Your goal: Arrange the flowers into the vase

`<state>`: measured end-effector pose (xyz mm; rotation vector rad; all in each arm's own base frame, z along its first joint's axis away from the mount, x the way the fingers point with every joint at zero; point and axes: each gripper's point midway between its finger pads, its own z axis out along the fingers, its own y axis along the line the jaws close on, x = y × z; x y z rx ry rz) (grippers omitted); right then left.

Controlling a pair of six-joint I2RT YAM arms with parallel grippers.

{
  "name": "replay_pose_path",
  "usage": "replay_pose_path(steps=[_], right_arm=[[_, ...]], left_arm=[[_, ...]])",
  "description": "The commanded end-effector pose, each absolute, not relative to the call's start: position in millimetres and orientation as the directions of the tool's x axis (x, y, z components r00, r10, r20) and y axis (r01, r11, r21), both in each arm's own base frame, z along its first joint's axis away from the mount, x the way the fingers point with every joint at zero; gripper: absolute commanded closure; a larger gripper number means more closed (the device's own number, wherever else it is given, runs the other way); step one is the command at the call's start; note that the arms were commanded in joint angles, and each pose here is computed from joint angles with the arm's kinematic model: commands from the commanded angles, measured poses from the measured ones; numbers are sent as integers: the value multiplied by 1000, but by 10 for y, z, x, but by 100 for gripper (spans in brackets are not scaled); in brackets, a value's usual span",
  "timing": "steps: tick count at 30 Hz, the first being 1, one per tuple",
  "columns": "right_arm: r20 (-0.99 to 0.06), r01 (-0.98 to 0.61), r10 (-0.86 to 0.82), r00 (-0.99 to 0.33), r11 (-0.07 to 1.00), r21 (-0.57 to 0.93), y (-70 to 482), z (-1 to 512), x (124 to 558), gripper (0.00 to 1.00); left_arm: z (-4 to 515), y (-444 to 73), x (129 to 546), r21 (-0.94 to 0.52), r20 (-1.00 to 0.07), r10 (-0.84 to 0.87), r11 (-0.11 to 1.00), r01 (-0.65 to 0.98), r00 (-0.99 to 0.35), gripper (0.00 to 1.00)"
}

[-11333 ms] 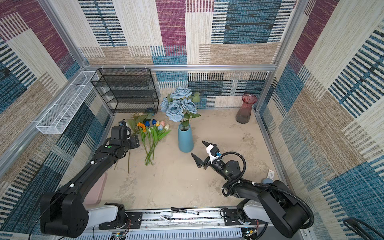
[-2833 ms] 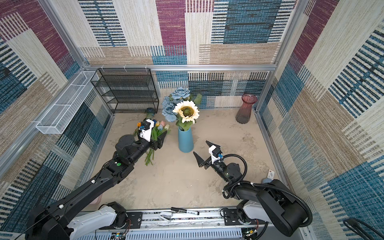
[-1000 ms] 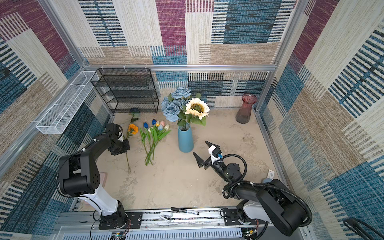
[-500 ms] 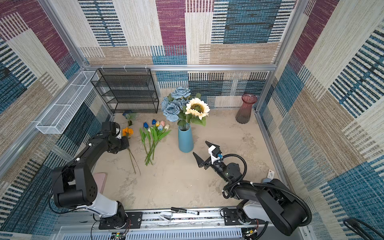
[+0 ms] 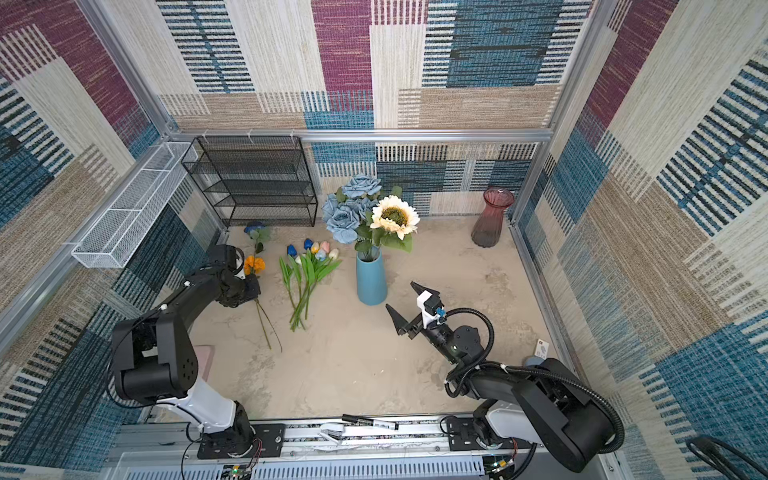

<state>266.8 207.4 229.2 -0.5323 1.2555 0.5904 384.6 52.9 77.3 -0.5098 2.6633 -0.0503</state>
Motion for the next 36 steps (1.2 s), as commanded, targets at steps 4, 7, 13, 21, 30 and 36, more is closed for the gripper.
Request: replay_pose_path(steps=[4, 7, 13, 21, 30, 36], right_arm=[[-965, -674, 142, 223, 737, -47, 2078, 2378, 2671, 9], [-966, -673, 140, 219, 738, -46, 2081, 2366, 2680, 9], [-965, -671, 140, 220, 740, -45, 2077, 2368, 2682, 9], [-965, -670, 139, 220, 741, -46, 2075, 2369, 2683, 9], [-964, -671, 144, 222, 740, -44, 2072, 2381, 2675, 9], [-962, -666, 148, 229, 745, -45, 2051, 2407, 2662, 9]], left_arm=[[527, 591, 3840, -72, -342, -378, 923, -377, -860, 80], [450, 605, 3832, -57, -323, -374, 925, -376, -869, 88], [362, 619, 3815, -40, -304, -369, 926, -375, -878, 86], [443, 617, 3828, -48, -324, -370, 926, -375, -871, 95], [982, 589, 3854, -97, -427, -376, 923, -372, -822, 97], [1297, 475, 3811, -170, -485, -401, 915, -366, -777, 100]])
